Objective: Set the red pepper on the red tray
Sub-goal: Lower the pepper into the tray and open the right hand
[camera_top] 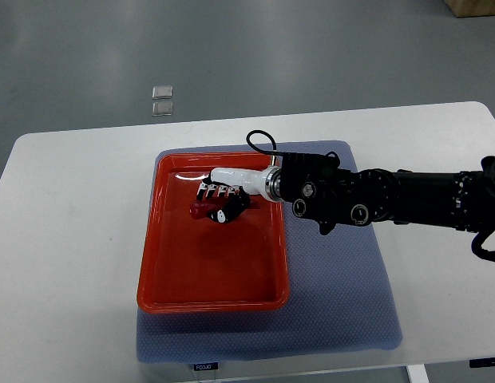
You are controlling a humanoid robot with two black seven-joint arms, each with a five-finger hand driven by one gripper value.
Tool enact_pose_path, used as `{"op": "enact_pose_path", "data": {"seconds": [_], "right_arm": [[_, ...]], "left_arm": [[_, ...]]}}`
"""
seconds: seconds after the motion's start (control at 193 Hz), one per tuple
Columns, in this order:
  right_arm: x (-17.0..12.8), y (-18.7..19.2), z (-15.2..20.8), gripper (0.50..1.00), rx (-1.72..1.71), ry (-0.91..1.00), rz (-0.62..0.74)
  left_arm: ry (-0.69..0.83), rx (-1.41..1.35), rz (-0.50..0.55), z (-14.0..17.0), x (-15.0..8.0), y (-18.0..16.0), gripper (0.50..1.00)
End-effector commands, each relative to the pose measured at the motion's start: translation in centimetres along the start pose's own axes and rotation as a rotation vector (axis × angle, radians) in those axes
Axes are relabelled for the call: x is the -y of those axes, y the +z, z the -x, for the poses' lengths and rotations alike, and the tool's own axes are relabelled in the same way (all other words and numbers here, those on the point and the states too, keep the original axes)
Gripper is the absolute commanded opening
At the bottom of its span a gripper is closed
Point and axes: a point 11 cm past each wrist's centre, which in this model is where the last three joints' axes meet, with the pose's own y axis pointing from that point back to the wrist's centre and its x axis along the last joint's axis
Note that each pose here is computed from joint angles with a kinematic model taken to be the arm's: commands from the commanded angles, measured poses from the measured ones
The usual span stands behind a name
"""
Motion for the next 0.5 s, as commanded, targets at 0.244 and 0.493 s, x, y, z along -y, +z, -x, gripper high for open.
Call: {"op": "enact_pose_path", "data": {"seconds": [0.244, 0.493], "right_arm": [[0.1, 1.4, 0.8, 0.525, 0.021, -0.001, 0.012], [0.1, 1.9, 1.2, 0.605, 0.029, -0.004, 0.021]], "left_arm": [[0.003, -0.003, 0.003, -0.1, 0.0, 0.0, 1.0], [0.001, -0.003, 0.003, 0.0, 0.0, 0.0, 1.0]]}}
